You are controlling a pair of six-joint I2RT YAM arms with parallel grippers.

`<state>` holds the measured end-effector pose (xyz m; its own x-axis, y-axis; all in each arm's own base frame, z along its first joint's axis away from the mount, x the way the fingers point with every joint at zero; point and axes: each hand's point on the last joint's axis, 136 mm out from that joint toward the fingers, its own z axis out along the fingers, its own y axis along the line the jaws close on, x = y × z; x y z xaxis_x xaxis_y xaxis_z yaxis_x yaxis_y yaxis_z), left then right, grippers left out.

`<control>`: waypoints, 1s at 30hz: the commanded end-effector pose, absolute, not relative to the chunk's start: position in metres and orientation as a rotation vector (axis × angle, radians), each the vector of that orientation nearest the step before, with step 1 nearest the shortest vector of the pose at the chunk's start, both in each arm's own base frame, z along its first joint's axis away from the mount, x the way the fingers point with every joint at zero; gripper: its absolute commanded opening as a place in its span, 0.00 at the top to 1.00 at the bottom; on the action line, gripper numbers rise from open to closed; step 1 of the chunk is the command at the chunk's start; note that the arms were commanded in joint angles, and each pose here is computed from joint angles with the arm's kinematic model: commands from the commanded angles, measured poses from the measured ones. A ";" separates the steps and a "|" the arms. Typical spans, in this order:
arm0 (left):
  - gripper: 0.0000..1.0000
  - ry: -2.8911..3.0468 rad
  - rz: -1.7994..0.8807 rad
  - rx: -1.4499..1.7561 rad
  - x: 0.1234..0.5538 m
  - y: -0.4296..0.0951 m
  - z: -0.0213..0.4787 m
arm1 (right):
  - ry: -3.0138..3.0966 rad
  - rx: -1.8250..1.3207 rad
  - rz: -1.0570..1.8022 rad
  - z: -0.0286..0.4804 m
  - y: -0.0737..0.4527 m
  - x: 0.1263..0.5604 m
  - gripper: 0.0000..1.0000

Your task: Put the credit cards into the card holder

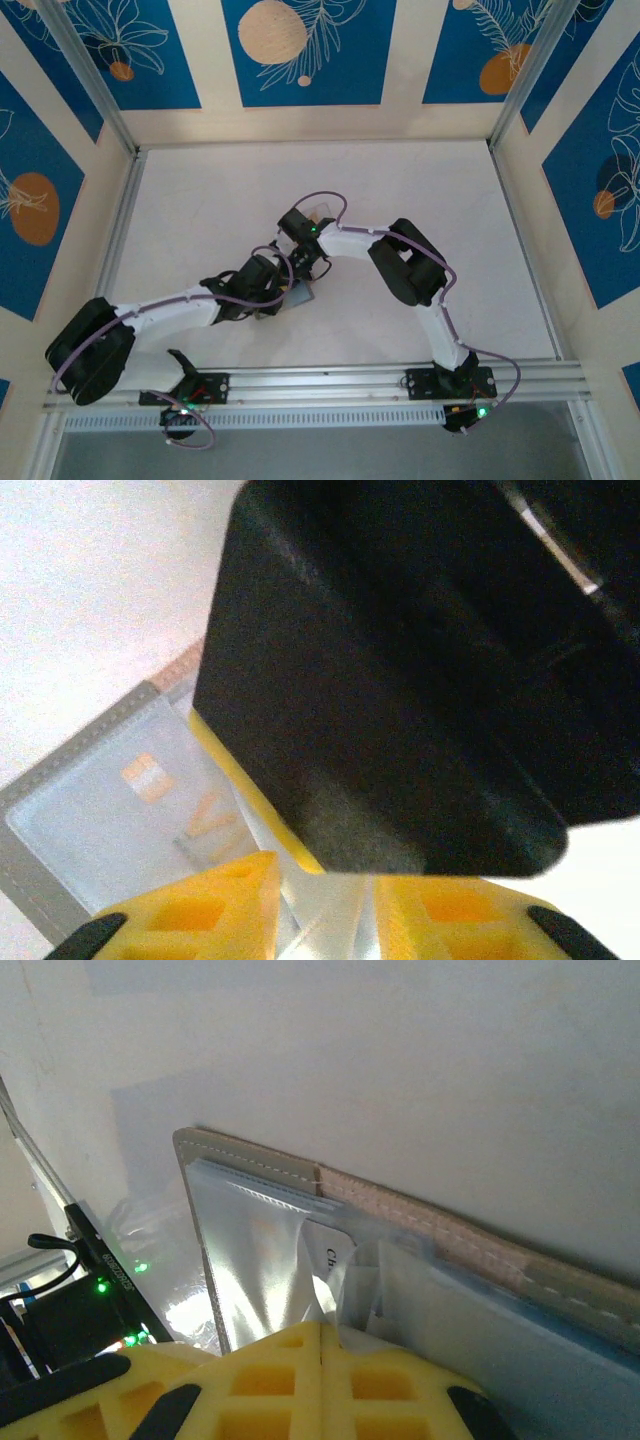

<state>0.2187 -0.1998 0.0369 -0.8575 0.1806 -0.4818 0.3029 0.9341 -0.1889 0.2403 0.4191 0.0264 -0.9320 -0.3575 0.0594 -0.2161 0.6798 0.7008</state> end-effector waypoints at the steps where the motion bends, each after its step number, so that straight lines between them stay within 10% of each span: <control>1: 0.79 2.663 -0.302 0.376 0.212 -0.196 0.027 | -2.679 0.471 -1.091 0.027 0.421 0.239 0.98; 12: 1.00 2.685 -0.317 0.388 0.204 -0.196 0.023 | -2.762 0.549 -1.171 0.076 0.425 0.273 0.95; 23: 1.00 2.686 -0.395 0.425 0.199 -0.209 0.020 | -3.063 0.503 -1.189 0.121 0.421 0.337 0.88; 30: 1.00 2.671 -0.398 0.408 0.201 -0.209 0.022 | -3.187 0.453 -0.933 0.099 0.382 0.305 0.95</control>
<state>0.2166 -0.2155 0.0332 -0.8554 0.1835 -0.4844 0.3263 0.9172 -0.2287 0.3211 0.3956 0.0920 -0.9471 -0.2087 -0.2437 -0.3124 0.7732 0.5519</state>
